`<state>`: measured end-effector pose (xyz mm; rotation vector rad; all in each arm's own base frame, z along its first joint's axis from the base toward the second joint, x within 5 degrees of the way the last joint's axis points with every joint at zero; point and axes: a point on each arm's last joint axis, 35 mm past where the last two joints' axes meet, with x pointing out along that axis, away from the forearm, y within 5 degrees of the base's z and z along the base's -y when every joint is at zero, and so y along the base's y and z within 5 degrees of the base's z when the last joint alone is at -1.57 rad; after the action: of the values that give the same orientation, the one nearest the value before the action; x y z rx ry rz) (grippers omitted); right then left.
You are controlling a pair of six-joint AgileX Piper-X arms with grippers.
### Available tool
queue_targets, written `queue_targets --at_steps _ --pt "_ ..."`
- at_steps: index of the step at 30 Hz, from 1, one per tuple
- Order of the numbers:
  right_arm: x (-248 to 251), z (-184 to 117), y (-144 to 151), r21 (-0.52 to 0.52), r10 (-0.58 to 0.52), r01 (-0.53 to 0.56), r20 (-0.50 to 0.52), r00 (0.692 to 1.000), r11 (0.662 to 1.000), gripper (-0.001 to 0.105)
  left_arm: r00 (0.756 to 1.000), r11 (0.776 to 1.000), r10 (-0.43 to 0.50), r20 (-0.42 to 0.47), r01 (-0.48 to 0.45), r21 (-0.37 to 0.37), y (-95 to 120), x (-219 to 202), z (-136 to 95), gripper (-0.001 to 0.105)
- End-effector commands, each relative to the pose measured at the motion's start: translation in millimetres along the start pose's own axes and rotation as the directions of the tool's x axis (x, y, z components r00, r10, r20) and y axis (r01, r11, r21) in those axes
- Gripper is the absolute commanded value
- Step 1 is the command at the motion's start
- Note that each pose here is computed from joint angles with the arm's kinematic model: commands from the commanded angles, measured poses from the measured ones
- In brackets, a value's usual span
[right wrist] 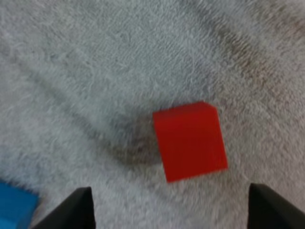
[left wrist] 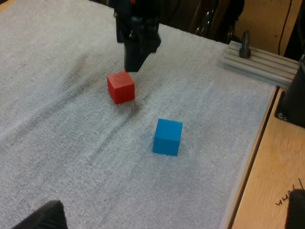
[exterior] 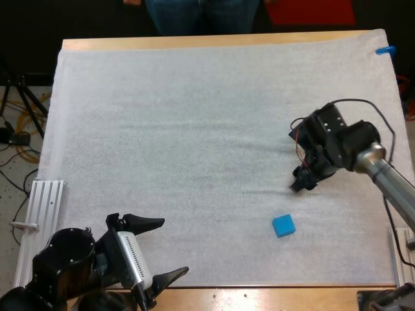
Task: Stack red cube on blue cube
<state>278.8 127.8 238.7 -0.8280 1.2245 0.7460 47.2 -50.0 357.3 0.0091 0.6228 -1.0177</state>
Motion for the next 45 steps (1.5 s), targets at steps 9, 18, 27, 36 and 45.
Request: queue_targets --at_steps 9,18,27,36,45 --pt "42 3 -21 0.037 0.036 -0.034 -0.037 0.999 0.999 0.063 0.999 1.0 -0.013 -0.048 0.012 -0.018 -1 -1 -4 0.087" --pt "62 -2 -32 0.086 0.085 -0.082 -0.029 0.996 0.993 0.063 0.999 1.0 -0.013 -0.048 0.012 -0.018 -1 -1 -4 0.087" --pt "78 -2 -31 0.107 0.127 -0.12 -0.056 0.99 0.987 0.058 0.999 1.0 -0.013 -0.048 0.012 -0.018 -1 -1 -4 0.087" --pt "75 -2 -31 0.127 0.122 -0.115 -0.051 0.991 0.985 0.006 0.999 1.0 -0.013 -0.048 0.012 -0.018 -1 -1 -4 0.087" --pt "24 -9 -26 0.144 0.041 -0.039 -0.011 0.999 0.989 0.003 0.999 1.0 -0.013 -0.048 0.012 -0.018 -1 -1 -4 0.087"
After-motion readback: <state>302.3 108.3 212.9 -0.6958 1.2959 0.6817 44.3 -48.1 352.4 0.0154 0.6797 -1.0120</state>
